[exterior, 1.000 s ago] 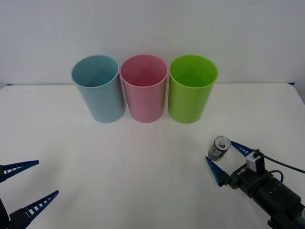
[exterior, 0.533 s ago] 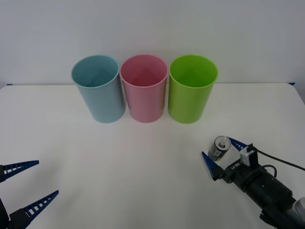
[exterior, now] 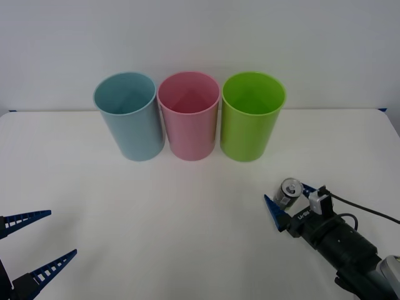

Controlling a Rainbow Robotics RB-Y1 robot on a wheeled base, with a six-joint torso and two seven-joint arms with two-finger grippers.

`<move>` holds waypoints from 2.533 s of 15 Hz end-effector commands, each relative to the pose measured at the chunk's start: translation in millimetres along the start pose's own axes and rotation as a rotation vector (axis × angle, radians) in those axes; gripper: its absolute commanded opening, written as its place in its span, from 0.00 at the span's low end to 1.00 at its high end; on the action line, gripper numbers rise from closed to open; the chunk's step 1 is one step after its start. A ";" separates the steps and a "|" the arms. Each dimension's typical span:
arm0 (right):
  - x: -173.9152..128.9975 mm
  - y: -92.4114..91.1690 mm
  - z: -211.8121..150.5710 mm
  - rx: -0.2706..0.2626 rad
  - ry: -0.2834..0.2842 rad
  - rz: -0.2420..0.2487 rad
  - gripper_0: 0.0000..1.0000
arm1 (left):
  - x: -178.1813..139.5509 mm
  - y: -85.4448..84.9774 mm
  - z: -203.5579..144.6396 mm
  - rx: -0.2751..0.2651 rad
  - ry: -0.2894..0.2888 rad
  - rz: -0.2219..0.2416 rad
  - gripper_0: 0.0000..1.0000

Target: Put cans in the blue bin and PET bottles in the pink bin and trash in the green bin.

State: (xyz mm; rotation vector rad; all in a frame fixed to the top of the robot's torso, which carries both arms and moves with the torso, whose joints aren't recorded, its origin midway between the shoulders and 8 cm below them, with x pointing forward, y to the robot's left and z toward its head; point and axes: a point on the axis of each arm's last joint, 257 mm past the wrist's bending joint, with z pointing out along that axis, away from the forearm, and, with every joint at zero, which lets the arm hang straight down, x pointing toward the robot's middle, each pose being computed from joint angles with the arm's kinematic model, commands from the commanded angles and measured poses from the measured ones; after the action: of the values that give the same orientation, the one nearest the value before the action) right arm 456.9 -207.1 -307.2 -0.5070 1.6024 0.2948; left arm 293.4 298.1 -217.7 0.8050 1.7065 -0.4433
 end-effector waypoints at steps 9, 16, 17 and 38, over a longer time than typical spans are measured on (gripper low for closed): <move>-2.2 7.2 5.4 -0.009 -0.006 -0.005 0.00 | 0.0 0.0 0.0 0.000 0.000 0.000 1.00; -49.3 17.7 -6.8 -0.100 -0.129 -0.024 0.00 | 0.0 0.0 0.0 0.000 0.000 0.000 1.00; -59.3 20.3 -13.7 -0.117 -0.150 -0.038 0.00 | 0.0 0.0 0.0 0.000 0.000 0.000 1.00; -298.9 138.3 -22.8 -0.397 -0.443 -0.146 0.00 | 0.0 0.0 0.0 0.000 0.000 0.000 1.00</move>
State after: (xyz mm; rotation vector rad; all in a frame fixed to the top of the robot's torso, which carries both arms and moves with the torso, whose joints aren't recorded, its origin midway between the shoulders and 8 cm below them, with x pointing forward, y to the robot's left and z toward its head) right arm 374.2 -63.3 -30.0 -0.8024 1.0712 0.5748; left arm 293.4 298.1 -217.7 0.8050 1.7065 -0.4433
